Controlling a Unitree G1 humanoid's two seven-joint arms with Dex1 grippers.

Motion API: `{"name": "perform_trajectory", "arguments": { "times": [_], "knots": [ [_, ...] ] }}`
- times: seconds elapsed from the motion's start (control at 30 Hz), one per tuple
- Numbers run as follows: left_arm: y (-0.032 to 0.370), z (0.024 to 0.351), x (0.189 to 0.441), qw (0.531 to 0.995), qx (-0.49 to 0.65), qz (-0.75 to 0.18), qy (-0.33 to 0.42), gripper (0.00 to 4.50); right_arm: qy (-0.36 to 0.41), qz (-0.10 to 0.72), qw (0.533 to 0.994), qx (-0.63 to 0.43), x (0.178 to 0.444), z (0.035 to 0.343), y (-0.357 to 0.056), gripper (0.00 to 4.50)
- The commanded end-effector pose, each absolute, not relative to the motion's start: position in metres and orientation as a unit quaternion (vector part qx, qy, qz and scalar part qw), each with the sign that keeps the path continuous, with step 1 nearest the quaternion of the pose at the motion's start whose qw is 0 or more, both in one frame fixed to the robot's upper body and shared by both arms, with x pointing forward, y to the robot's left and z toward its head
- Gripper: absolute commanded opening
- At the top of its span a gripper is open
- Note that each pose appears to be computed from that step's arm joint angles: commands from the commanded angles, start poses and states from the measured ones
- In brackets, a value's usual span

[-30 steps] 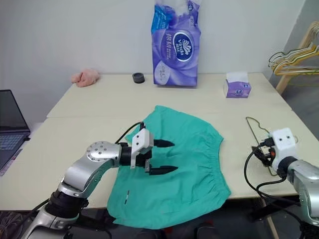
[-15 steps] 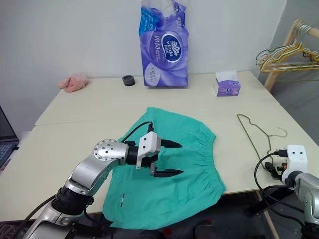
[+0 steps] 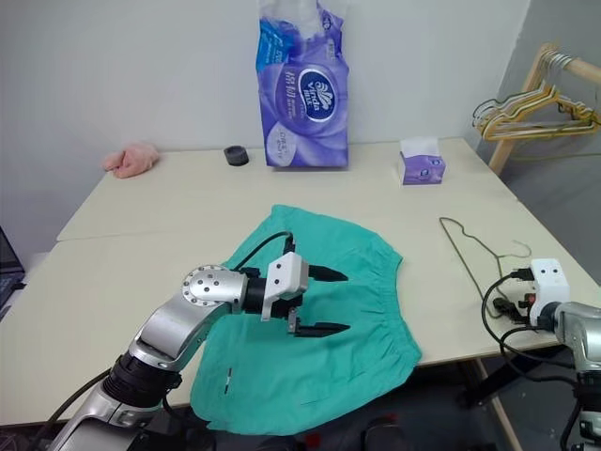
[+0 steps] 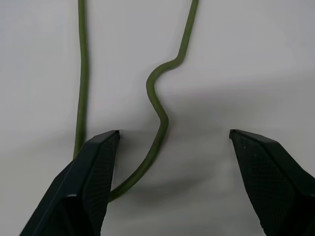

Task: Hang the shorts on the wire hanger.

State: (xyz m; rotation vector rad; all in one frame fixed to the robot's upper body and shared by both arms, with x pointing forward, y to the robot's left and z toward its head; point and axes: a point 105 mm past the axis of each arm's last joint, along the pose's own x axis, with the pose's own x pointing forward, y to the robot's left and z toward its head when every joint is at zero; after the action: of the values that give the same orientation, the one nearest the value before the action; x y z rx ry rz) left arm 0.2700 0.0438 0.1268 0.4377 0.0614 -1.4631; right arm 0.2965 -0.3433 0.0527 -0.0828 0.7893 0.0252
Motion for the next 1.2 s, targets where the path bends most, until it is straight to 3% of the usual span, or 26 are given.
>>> {"name": "perform_trajectory", "arguments": {
  "times": [0.03,0.3,0.33,0.53,0.77,1.0,1.2],
  "knots": [
    [0.04,0.132,0.268,0.719,0.198,-0.666,0.013,4.5,0.443,0.025,0.896,-0.024,0.287,0.026,-0.34,2.91],
    [0.044,0.132,0.275,0.746,0.182,-0.64,0.014,4.5,0.456,-0.009,0.89,-0.01,0.275,0.009,-0.343,0.2],
    [0.044,0.133,0.279,0.753,0.179,-0.633,0.013,4.5,0.455,-0.014,0.89,-0.01,0.274,0.008,-0.344,0.04],
    [0.046,0.137,0.294,0.772,0.18,-0.609,0.008,4.5,0.428,-0.048,0.902,-0.016,0.278,0.015,-0.351,0.04],
    [0.065,0.142,0.324,0.818,0.17,-0.549,0.019,4.5,0.311,-0.088,0.943,-0.086,0.302,0.074,-0.372,0.04],
    [0.099,0.167,0.369,0.864,0.166,-0.475,-0.003,4.5,0.147,0.005,0.963,-0.228,0.32,0.153,-0.323,0.04],
    [0.114,0.196,0.381,0.865,0.051,-0.5,0.002,4.5,0.065,0.098,0.911,-0.395,0.318,0.168,-0.269,0.04]
  ]
}}
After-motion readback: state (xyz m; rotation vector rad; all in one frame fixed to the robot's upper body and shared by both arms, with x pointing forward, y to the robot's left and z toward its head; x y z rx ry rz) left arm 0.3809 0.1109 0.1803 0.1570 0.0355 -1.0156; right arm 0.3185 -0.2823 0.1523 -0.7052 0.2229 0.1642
